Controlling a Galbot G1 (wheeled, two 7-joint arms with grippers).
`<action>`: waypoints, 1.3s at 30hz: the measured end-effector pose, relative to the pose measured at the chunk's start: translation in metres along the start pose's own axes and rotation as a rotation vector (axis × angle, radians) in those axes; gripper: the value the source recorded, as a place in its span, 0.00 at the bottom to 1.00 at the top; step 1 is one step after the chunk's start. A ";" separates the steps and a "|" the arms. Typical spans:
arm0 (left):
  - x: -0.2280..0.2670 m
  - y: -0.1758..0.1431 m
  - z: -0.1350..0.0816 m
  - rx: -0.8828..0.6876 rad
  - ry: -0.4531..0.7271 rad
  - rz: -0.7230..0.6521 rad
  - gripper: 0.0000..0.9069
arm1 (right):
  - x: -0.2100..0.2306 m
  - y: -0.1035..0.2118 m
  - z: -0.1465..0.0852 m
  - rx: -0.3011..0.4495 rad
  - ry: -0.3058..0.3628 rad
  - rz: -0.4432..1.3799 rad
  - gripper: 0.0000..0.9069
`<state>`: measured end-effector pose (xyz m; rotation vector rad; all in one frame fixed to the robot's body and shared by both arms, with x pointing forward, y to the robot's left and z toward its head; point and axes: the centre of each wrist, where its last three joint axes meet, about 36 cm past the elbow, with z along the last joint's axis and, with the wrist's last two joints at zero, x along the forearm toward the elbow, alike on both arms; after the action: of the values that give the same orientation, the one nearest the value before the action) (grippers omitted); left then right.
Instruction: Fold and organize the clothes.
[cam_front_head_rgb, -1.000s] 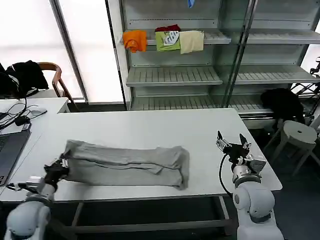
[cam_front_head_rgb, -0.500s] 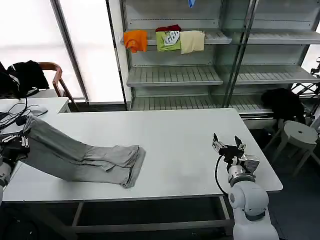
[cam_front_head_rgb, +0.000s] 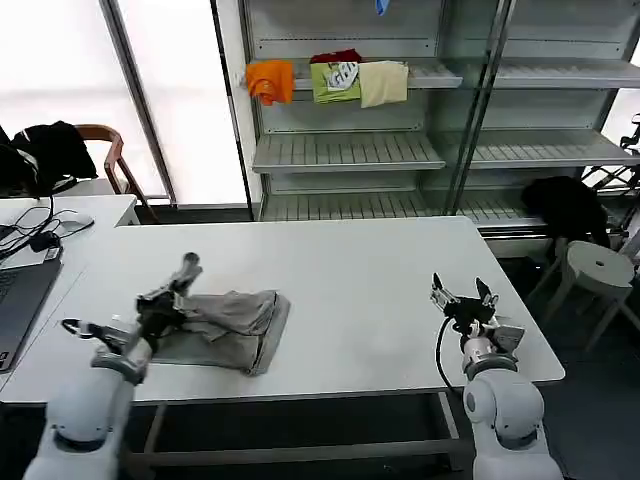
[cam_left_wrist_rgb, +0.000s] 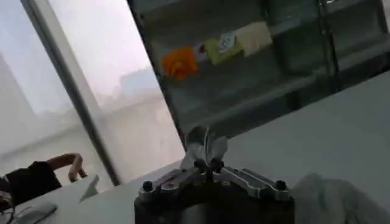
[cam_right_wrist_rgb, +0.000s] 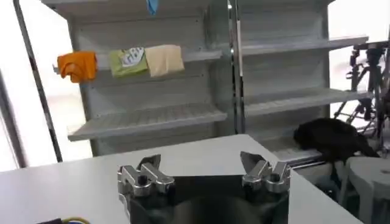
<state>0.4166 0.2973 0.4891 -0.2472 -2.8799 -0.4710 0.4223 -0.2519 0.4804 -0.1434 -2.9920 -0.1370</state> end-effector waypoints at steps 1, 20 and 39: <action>-0.002 -0.009 0.000 0.005 0.004 0.014 0.01 | 0.000 0.000 0.000 0.001 0.000 0.000 1.00; -0.025 -0.096 0.019 0.050 0.098 0.132 1.00 | -0.003 0.004 0.010 0.010 0.008 0.002 1.00; -0.008 -0.112 0.003 0.166 0.021 0.165 1.00 | -0.006 0.006 0.015 0.026 0.016 0.007 1.00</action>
<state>0.4016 0.1926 0.4515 -0.4449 -2.8273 -0.2031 0.4262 -0.2451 0.4650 -0.1497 -2.9757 -0.0983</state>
